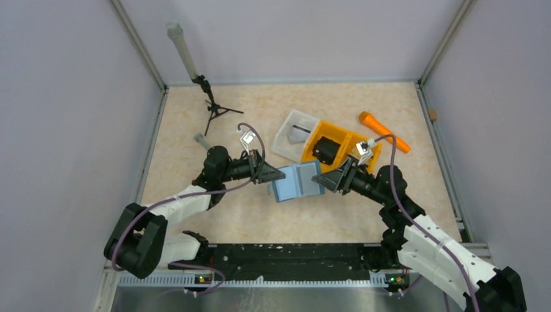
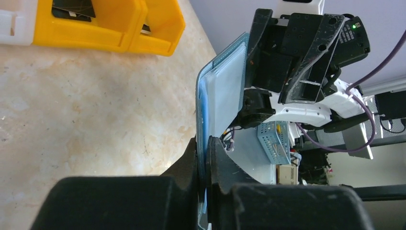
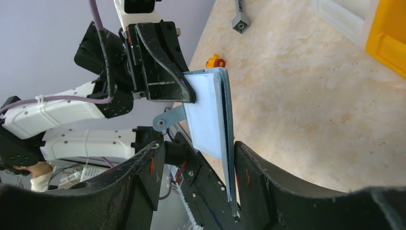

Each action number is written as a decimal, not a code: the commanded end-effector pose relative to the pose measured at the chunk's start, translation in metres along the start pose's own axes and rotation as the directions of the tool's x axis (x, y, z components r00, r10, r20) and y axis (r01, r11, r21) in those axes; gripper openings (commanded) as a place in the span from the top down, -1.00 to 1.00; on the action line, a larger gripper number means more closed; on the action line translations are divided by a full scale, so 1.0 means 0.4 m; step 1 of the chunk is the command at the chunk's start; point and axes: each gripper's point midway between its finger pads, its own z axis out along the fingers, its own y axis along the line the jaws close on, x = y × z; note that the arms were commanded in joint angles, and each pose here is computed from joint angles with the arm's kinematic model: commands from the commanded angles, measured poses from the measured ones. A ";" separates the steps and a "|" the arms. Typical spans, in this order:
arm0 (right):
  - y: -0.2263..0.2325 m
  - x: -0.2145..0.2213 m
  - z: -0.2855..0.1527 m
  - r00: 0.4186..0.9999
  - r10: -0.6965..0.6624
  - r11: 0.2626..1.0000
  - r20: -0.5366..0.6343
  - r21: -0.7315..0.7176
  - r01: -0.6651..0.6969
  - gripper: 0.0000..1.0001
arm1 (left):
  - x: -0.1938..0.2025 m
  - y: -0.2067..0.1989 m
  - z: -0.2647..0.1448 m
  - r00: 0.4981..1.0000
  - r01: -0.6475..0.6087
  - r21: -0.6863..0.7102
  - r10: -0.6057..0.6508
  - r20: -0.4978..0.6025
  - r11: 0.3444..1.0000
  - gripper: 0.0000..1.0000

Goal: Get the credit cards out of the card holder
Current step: Remove the credit card from the card holder.

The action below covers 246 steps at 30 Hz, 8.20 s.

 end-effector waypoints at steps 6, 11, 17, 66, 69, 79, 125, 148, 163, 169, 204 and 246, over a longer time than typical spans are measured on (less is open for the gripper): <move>0.039 -0.017 -0.013 0.996 -0.087 0.996 0.014 -0.030 0.087 0.27 | -0.020 -0.022 -0.008 0.999 -0.030 0.012 0.030 0.041 0.999 1.00; 0.036 -0.013 -0.012 0.995 -0.094 0.995 0.009 -0.034 0.095 0.46 | -0.020 -0.032 -0.008 0.999 -0.029 0.022 0.028 0.035 0.999 1.00; 0.026 -0.005 -0.002 0.996 -0.088 0.996 -0.016 -0.025 0.087 0.63 | -0.022 -0.051 -0.011 0.999 -0.032 0.046 0.030 0.030 0.998 1.00; 0.073 0.026 0.012 0.996 -0.056 0.984 -0.065 -0.170 0.044 0.74 | -0.017 -0.103 -0.005 0.999 -0.020 0.102 0.017 0.027 0.995 1.00; 0.062 0.028 0.014 0.996 -0.061 0.988 -0.070 -0.149 0.050 0.88 | -0.016 -0.111 -0.003 0.999 -0.021 0.109 0.018 0.026 0.994 1.00; 0.036 0.028 0.019 0.995 -0.072 0.994 -0.074 -0.092 0.065 1.00 | -0.015 -0.127 0.004 1.000 -0.025 0.122 0.022 0.020 0.992 1.00; -0.011 0.019 0.053 0.981 -0.175 0.965 -0.079 0.184 0.186 1.00 | 0.060 -0.039 0.063 0.997 0.013 0.042 -0.010 -0.079 0.999 -0.74; 0.014 0.010 0.034 0.998 -0.012 1.000 -0.055 0.015 0.013 1.00 | 0.081 -0.015 0.006 0.997 0.037 0.052 -0.034 -0.065 0.998 0.83; 0.035 0.032 0.035 0.982 -0.134 0.990 -0.132 -0.057 0.127 -0.60 | 0.070 -0.045 0.006 0.994 0.066 0.066 -0.059 -0.096 0.996 0.91; 0.037 0.019 0.033 0.970 -0.204 0.979 -0.131 -0.028 0.202 -0.68 | 0.062 -0.021 0.014 0.990 0.093 -0.016 -0.094 -0.104 0.996 0.92; 0.050 -0.012 0.045 0.988 -0.137 0.990 -0.071 0.035 0.140 1.00 | 0.075 -0.096 -0.014 0.994 0.015 0.129 0.000 -0.111 0.992 -0.09; 0.173 0.029 0.065 0.902 -0.361 0.931 -0.236 -0.034 0.364 0.41 | 0.069 -0.056 -0.005 0.994 0.002 0.040 0.002 -0.111 0.999 1.00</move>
